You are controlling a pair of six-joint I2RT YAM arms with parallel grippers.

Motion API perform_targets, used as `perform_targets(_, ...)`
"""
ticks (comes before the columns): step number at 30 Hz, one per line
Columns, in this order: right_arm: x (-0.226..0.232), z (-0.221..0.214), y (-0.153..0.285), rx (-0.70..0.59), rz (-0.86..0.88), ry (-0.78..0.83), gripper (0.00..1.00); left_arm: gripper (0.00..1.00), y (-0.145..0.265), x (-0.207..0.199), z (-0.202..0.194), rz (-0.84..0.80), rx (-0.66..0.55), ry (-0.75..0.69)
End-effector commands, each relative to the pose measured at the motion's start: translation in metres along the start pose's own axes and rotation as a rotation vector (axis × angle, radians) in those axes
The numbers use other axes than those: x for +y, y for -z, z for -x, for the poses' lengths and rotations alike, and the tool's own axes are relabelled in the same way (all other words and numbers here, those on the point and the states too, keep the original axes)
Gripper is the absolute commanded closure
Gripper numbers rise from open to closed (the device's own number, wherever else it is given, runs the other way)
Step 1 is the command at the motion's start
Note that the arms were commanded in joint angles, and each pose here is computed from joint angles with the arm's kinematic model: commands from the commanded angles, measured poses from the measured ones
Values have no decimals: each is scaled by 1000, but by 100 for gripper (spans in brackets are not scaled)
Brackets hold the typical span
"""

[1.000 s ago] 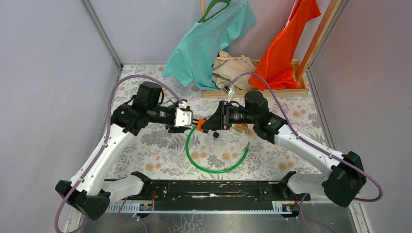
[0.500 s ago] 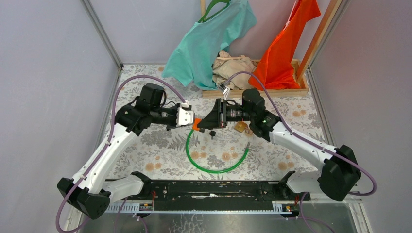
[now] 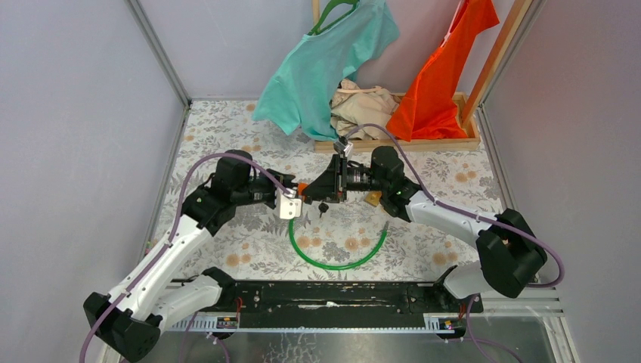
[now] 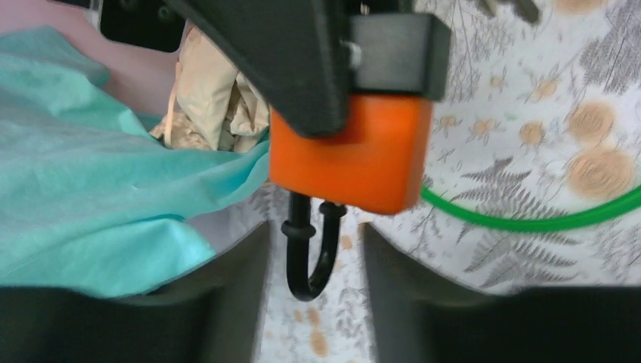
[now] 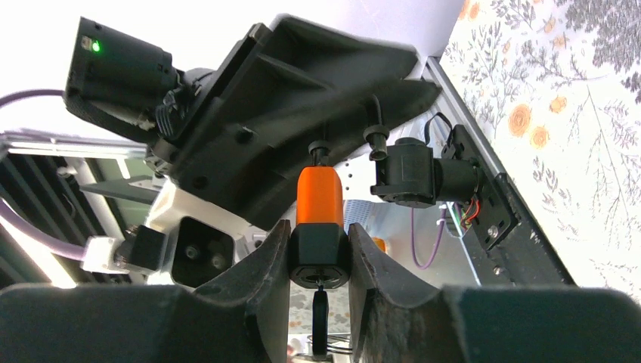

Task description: Unlock with the key

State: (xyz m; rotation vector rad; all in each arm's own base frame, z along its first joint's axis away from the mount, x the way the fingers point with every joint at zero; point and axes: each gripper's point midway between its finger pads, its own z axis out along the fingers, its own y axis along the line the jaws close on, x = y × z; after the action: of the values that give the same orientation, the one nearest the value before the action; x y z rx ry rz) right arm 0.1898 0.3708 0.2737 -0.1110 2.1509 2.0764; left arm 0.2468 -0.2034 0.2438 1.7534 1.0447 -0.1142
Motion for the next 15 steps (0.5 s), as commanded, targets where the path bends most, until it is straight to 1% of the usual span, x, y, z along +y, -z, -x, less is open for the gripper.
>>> perform_targets(1,25,9,5,-37,67,39,100,36,-1,19,0,88,10,-86)
perform_targets(3,11,17,12,-69,-11,56,100,19,0,13,-7,54,55,6)
perform_targets(5,-5,25,23,-110,-106,89,100,3,2,4,-21,-1,133,125)
perform_targets(6,-14,30,28,-133,-166,102,100,0,5,0,-29,-30,172,193)
perform_targets(8,-31,35,38,-157,-267,138,100,0,13,-5,-43,-60,219,323)
perform_targets(12,-77,41,55,-185,-483,210,100,0,28,-13,-68,-72,274,551)
perform_targets(15,-104,45,65,-198,-594,253,100,0,34,-15,-76,-86,304,685)
